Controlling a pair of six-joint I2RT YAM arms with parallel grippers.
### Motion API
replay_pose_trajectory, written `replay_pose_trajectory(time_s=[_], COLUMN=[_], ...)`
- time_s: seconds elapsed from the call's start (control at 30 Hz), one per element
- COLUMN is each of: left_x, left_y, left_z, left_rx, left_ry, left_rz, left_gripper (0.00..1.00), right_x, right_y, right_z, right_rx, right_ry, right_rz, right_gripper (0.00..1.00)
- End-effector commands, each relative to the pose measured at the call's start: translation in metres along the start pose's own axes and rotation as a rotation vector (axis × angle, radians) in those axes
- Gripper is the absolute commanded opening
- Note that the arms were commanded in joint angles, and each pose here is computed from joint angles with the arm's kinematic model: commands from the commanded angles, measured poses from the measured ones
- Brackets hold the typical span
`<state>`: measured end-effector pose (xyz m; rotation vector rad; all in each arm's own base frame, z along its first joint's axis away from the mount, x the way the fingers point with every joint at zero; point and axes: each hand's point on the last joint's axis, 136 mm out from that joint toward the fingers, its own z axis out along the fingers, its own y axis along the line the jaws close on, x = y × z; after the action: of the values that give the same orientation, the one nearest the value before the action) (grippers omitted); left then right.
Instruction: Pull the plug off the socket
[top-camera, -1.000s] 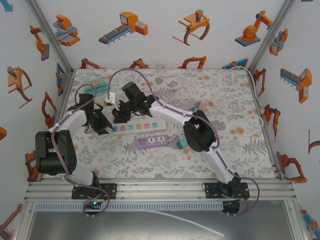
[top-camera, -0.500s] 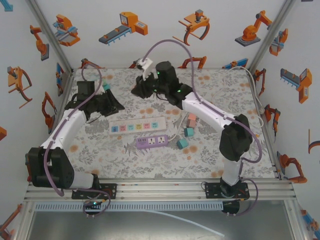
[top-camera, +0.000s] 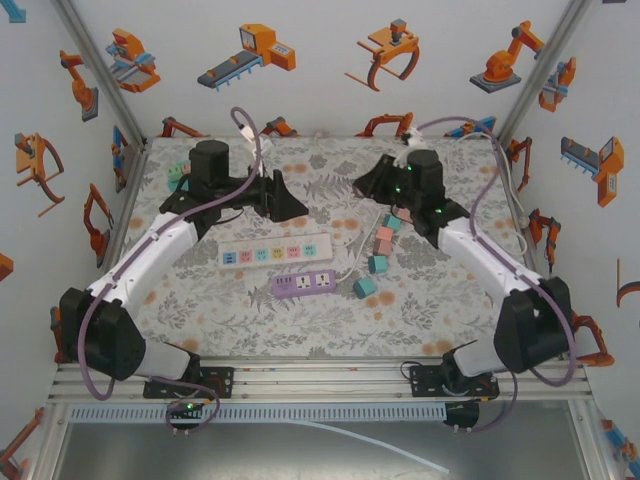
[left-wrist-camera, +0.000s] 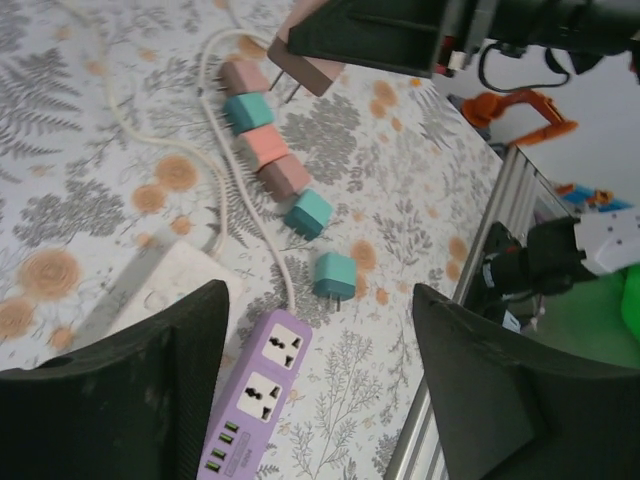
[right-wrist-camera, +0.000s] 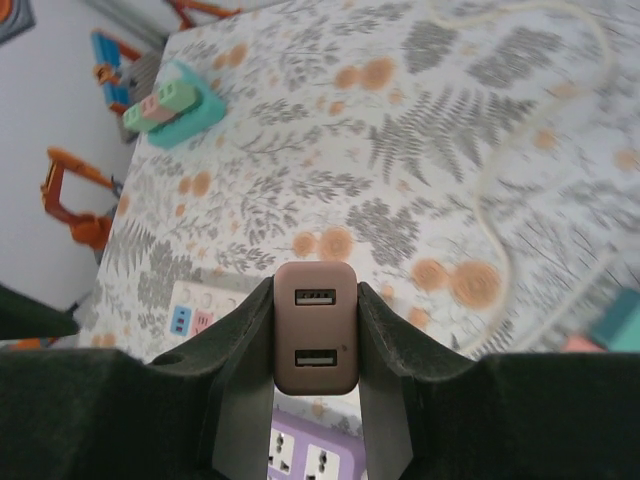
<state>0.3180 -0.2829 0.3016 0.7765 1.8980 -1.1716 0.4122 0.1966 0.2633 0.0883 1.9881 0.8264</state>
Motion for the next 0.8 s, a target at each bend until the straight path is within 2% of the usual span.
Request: replay_pose_trajectory(time_s=[0.0,0.2,0.33,0.4,0.43,0.77], left_x=[-0.012,-0.01,-0.007,-0.006,-0.006,-0.006], left_y=[-0.029,-0.039,-0.045,-0.048,-0.049,-0.043], left_z=[0.003,0.012,0.016,0.018,0.018,0.017], left_rx=[0.127,0.172,0.199,0.209,0.212,0.147], left_ry=[-0.011,0.013,0.019,0.022,0.022,0.019], left_rz=[0.176,0.222,0.243,0.251,0.255,0.225], left_gripper=[0.77,0.9,0.96,0.99,0.97,0.97], right_x=[-0.022,-0.007,0.0,-0.001,-0.002,0.008], right_y=[-0.033,-0.118,-0.162,-0.178,-0.186,-0.251], right_z=[-0.032,-0.069,-0.074,-0.07,-0.066,-0.013], right_rx=[0.065,0.232,0.264,0.262,0.261,0.324], right_ry=[-0.144,-0.193,-0.219,-0.234,-0.237,-0.225], right_rz=[0.165,0.337,0.44,0.477,0.487,0.583], right_gripper=[0.18,0.18,0.19,0.19,0.19,0.19])
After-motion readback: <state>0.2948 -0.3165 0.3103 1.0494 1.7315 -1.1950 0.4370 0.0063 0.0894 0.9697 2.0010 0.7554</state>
